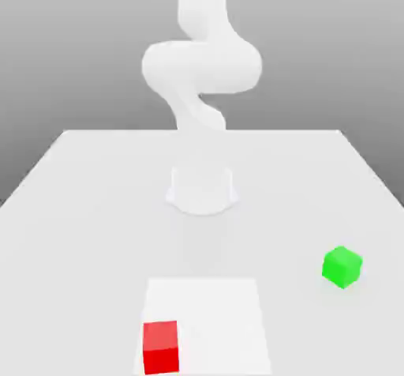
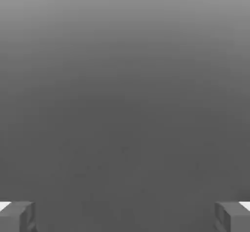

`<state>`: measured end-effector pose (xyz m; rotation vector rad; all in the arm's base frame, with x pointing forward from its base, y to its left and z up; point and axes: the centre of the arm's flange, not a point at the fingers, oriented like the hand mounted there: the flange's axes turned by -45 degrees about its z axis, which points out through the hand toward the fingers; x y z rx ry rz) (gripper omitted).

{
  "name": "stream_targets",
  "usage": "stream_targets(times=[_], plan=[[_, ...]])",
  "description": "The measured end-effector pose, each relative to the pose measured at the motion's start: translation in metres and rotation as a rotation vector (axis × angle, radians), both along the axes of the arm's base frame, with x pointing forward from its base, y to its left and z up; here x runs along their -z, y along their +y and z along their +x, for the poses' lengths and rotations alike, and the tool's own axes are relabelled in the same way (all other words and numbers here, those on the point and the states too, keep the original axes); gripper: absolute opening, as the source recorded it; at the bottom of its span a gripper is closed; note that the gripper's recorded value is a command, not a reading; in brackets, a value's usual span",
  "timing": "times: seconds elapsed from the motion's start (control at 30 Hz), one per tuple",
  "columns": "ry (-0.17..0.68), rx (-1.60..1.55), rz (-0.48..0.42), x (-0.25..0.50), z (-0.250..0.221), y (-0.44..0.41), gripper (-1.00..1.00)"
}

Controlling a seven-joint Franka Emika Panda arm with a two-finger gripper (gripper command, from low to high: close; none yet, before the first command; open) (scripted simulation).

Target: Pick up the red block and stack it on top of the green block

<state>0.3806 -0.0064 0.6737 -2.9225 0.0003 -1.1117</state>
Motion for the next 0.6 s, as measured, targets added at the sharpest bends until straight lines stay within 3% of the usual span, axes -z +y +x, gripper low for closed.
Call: stream_targets(times=[0.3, 0.6], plan=[[0.262, -0.049, 0.003, 0.157, 0.090, -0.019, 0.00], [0.518, -0.079, -0.016, 0.329, 0.117, -0.037, 0.00]])
